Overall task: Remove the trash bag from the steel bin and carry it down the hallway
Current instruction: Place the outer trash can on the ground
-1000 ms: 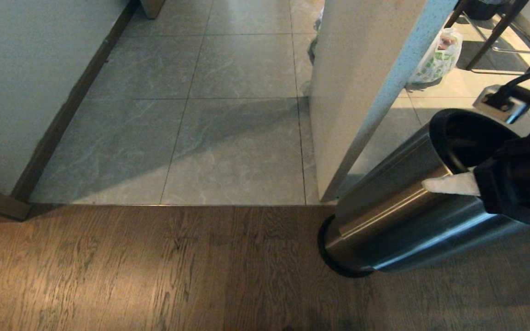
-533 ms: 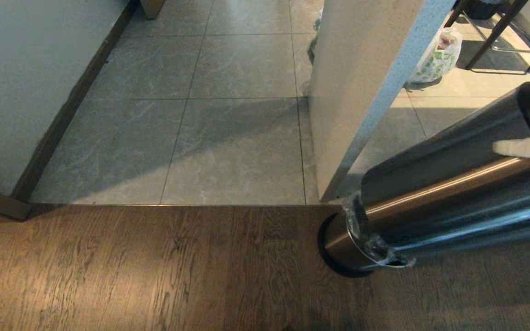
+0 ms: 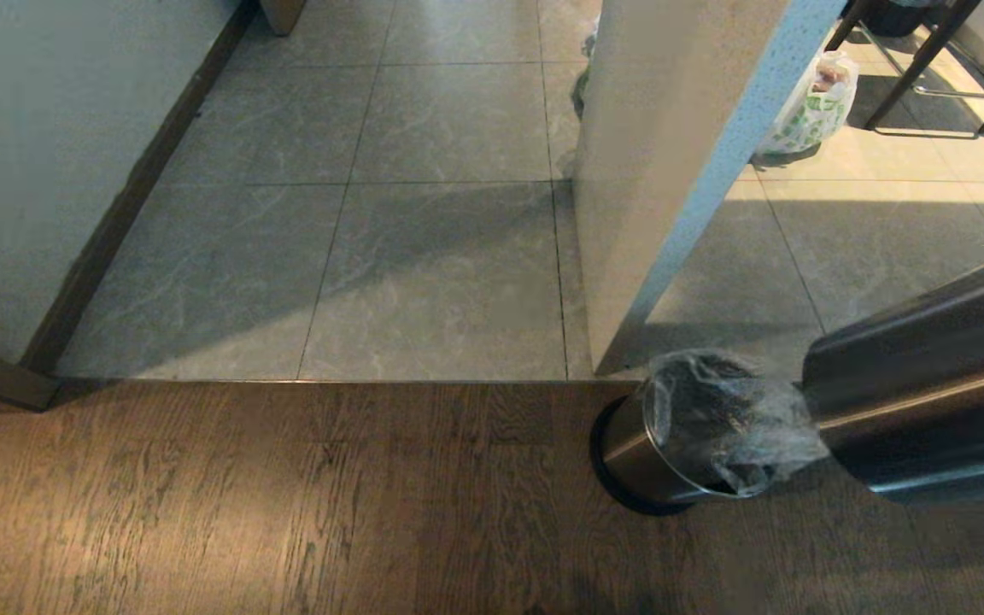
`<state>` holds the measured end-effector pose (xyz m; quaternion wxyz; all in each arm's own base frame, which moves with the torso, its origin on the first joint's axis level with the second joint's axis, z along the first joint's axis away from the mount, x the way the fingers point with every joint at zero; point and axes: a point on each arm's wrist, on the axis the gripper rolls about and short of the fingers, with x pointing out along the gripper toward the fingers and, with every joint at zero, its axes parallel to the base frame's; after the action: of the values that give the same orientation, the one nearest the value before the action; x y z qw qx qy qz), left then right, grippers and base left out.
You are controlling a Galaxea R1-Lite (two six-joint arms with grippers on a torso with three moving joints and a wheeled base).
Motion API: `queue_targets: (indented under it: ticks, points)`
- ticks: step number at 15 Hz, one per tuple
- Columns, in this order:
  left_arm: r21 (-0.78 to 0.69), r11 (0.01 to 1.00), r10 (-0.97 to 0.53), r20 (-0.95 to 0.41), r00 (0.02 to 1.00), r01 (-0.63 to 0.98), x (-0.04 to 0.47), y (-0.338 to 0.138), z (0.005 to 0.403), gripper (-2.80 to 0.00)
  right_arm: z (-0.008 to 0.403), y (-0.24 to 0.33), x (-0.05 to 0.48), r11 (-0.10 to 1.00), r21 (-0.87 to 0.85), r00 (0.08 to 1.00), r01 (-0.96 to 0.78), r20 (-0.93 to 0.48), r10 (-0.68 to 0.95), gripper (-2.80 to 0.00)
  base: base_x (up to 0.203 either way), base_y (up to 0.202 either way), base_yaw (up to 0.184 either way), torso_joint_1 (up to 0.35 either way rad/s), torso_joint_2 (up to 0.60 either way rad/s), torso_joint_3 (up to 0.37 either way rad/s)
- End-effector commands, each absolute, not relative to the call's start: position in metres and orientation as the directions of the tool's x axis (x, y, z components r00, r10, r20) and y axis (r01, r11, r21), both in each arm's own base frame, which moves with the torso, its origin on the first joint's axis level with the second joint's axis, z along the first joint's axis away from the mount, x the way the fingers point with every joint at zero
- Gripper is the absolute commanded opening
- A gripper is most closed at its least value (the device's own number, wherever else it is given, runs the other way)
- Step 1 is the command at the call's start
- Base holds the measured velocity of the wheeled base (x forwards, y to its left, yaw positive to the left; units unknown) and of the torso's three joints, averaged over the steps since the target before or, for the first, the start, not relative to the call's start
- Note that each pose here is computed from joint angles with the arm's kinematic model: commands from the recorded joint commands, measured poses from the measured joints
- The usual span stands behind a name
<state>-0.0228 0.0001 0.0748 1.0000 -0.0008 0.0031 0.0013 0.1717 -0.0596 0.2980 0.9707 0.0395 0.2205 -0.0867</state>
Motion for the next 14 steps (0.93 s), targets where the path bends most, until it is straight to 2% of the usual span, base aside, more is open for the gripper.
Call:
queue_targets:
  ticks: [1,6,14]
  points:
    - [-0.002,1.0,0.003,-0.006,1.0,-0.003,-0.023,0.0,0.075,-2.8,0.263,-0.098,0.207,0.956,0.055,0.829,0.289,-0.514,-0.222,-2.8,0.0,0.0,0.0,0.0,0.0,0.0]
    - [-0.002,1.0,0.003,-0.006,1.0,-0.003,-0.023,0.0,0.075,-2.8,0.192,-0.171,0.263,0.91,0.067,0.765,0.41,-0.568,-0.303,-2.8,0.0,0.0,0.0,0.0,0.0,0.0]
    - [-0.002,1.0,0.003,-0.006,1.0,-0.003,-0.023,0.0,0.075,-2.8,0.101,-0.224,0.334,0.91,0.043,0.8,0.411,-0.496,-0.338,-2.8,0.0,0.0,0.0,0.0,0.0,0.0]
